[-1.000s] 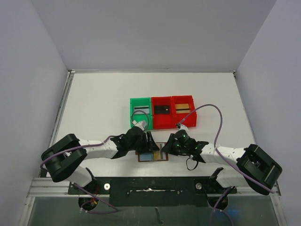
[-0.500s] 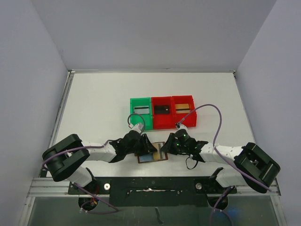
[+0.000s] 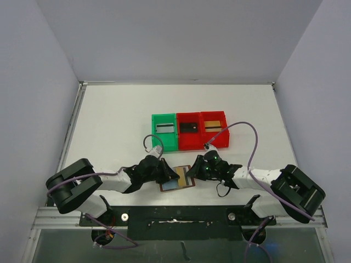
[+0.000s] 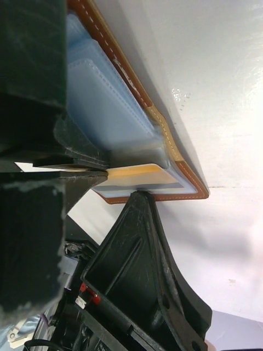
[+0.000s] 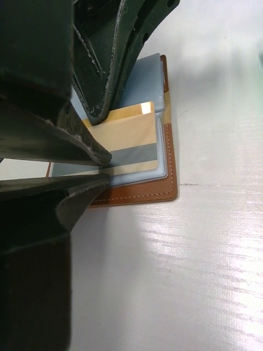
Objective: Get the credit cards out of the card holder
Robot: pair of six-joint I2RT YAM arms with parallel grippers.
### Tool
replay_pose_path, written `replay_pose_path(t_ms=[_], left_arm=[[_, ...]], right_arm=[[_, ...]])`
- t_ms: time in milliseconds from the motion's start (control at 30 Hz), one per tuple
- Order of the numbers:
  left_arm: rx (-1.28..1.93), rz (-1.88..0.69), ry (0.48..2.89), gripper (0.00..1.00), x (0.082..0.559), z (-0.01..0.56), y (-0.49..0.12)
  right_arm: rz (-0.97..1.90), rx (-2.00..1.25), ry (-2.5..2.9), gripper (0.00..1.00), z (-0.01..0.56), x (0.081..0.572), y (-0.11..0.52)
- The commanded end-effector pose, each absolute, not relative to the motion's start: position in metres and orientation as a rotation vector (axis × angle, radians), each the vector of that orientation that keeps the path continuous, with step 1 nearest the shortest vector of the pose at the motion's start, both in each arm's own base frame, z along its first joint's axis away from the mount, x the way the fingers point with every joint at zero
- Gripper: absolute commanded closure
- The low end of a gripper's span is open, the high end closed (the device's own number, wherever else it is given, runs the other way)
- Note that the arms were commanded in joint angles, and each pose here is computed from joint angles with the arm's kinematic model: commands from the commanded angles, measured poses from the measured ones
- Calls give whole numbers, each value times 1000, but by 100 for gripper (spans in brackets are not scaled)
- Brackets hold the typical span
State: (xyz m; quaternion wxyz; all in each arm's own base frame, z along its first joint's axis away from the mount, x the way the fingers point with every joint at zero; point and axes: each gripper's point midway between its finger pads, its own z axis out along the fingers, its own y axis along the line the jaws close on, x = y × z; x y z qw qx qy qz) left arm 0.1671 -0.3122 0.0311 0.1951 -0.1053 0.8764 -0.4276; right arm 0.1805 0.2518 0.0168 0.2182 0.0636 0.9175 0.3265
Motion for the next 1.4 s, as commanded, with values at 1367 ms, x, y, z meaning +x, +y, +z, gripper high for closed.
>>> replay_pose_path(t_ms=[1367], left_arm=[[-175,-1219,2402,78,177,63,-315]], right_arm=[[904,155,2726,80,-14,158,261]])
